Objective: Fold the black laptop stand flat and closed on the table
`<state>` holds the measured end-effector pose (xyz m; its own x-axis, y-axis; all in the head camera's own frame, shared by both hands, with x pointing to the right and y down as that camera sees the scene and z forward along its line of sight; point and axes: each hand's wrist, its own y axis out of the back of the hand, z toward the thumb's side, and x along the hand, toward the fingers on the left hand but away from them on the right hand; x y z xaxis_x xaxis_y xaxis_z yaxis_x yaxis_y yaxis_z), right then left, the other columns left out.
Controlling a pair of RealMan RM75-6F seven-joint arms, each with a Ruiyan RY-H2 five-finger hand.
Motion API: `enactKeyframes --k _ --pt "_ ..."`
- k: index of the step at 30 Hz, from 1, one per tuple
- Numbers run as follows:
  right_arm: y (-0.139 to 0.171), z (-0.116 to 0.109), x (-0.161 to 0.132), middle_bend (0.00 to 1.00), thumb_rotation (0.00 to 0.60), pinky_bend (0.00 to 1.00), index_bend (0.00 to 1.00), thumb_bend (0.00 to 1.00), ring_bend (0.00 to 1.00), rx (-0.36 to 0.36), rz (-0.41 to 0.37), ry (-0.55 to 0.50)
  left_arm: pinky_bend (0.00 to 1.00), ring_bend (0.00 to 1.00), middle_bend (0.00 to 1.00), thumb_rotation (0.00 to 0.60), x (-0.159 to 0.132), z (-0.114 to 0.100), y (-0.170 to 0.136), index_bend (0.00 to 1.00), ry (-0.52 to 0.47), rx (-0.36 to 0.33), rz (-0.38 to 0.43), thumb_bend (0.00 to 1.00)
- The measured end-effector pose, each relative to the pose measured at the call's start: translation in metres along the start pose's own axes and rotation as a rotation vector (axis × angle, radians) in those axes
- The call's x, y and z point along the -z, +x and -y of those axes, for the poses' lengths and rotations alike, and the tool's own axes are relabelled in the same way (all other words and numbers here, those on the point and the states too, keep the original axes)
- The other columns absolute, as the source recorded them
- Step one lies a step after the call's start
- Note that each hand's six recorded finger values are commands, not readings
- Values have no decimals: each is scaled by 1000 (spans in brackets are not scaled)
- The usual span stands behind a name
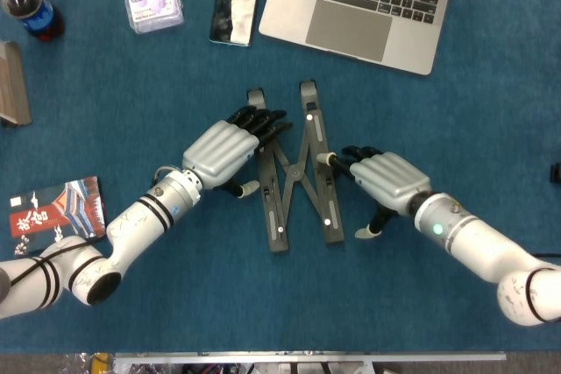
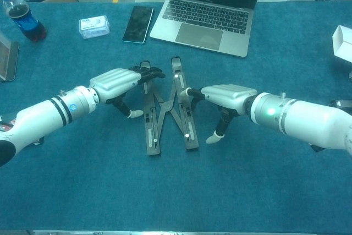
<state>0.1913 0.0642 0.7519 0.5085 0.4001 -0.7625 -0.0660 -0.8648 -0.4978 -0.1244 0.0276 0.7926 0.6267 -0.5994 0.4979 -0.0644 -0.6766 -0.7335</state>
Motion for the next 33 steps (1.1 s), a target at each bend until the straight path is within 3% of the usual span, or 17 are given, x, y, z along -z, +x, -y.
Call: enactKeyframes --k 19,33 --pt "-15 4 -19 88 600 92 0 0 0 7 -46 26 0 0 0 600 7 -3 -6 0 -15 -4 -16 280" --pt "-8 1 -7 87 600 90 0 0 0 7 -11 35 0 0 0 600 14 -3 -7 0 -4 4 -33 280"
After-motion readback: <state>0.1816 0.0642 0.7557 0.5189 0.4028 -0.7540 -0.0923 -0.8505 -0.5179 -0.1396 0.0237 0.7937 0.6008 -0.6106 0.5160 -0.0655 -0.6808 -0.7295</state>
